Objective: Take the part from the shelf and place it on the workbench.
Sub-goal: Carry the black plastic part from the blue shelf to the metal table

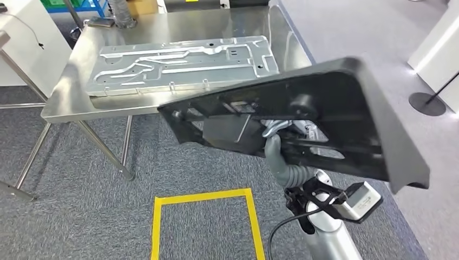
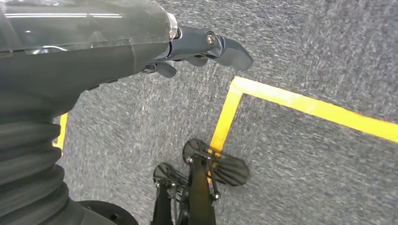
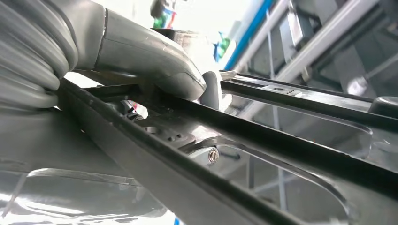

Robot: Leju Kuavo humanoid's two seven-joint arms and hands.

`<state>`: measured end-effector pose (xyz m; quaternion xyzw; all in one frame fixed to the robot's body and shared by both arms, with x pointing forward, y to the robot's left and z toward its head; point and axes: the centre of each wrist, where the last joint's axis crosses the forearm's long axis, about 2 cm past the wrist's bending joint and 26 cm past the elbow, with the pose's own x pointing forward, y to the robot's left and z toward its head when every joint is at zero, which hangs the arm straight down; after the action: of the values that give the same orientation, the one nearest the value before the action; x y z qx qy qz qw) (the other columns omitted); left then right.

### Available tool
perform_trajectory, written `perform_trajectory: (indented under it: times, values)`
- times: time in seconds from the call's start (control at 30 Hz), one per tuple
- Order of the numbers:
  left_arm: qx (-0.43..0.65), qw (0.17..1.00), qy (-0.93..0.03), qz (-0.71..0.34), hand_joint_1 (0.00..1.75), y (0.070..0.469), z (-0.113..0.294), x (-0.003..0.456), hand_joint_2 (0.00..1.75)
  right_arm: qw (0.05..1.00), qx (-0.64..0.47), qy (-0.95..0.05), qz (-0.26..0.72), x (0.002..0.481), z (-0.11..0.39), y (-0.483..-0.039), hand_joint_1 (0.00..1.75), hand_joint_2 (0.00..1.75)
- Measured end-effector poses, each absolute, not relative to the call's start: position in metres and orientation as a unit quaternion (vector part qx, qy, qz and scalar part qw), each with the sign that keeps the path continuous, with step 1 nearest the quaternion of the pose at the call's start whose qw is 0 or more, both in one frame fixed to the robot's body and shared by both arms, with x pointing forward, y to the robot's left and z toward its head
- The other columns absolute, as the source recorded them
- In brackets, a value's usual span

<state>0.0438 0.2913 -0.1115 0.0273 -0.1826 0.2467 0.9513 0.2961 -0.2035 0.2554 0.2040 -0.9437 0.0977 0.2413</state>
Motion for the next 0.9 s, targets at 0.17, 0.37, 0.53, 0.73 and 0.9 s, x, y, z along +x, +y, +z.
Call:
perform_trajectory:
  times: [0.17,0.37,0.53,0.73,0.9]
  values:
    - [0.027,0.949,-0.182,0.257,0.0,0.29,-0.111,0.044,1.75,0.235,0.226,-0.941,0.092,0.294,0.263,-0.204,1.75,1.75]
    - [0.028,0.948,-0.179,0.26,0.0,0.289,-0.112,0.04,1.75,0.222,0.2,-0.949,0.104,0.29,0.274,-0.22,1.75,1.75]
    - [0.025,0.948,-0.178,0.261,0.0,0.287,-0.112,0.041,1.75,0.215,0.157,-0.957,0.115,0.29,0.276,-0.226,1.75,1.75]
    - [0.022,0.948,-0.183,0.26,0.0,0.286,-0.111,0.046,1.75,0.207,0.148,-0.961,0.107,0.29,0.279,-0.229,1.75,1.75]
    - [0.025,0.949,-0.177,0.26,0.0,0.286,-0.112,0.039,1.75,0.214,0.145,-0.961,0.1,0.286,0.271,-0.23,1.75,1.75]
